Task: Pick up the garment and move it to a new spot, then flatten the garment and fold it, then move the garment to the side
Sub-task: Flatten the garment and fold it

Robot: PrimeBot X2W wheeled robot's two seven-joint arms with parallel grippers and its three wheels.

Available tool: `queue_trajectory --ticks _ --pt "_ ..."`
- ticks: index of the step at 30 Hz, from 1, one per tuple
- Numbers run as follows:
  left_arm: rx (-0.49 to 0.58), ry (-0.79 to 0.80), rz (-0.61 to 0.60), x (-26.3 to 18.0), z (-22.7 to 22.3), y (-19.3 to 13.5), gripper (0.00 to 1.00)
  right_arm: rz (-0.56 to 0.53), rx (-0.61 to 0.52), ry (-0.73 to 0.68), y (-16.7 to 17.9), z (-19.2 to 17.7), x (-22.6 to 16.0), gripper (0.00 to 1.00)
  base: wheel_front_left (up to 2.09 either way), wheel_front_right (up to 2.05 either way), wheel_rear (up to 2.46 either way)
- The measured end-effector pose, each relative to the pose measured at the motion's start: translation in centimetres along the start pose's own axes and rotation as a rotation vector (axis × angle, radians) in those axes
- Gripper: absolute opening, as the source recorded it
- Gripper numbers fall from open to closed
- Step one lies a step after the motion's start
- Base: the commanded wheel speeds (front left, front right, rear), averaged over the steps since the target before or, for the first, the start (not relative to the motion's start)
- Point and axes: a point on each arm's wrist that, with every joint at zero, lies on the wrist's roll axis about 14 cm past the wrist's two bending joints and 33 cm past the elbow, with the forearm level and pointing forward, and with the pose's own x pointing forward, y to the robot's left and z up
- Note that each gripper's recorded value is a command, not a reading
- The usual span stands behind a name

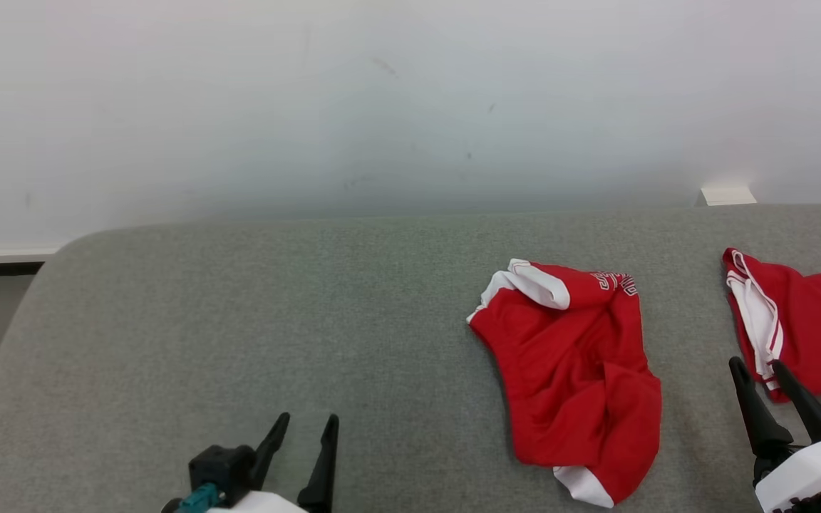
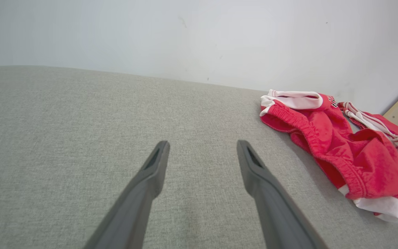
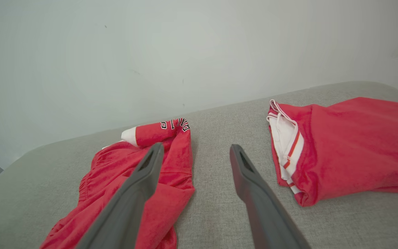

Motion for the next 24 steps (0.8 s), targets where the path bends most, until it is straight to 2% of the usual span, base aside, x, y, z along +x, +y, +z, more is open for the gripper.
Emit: queue_trajectory --ticks 5,11,14,24 --pt "0.006 0.020 -0.112 0.9 -0.2 -2.9 1.00 -0.017 -0.002 -0.043 -0.2 0.5 -0.7 1.00 0.00 0.00 0.00" --pt "-0.008 0.125 -0.366 1.4 -2.5 -10.5 1.00 -0.077 0.013 -0.073 -1.5 0.3 -2.1 1.00 0.00 0.00 0.00" --pt "0.006 0.195 -0.463 1.7 -4.1 -13.1 1.00 -0.101 0.021 -0.081 -2.0 0.2 -2.6 1.00 0.00 0.00 0.00" --pt "0.003 0.384 -0.585 3.6 -9.2 -16.0 1.00 -0.233 0.039 -0.094 -5.3 0.0 -5.1 1.00 0.00 0.00 0.00"
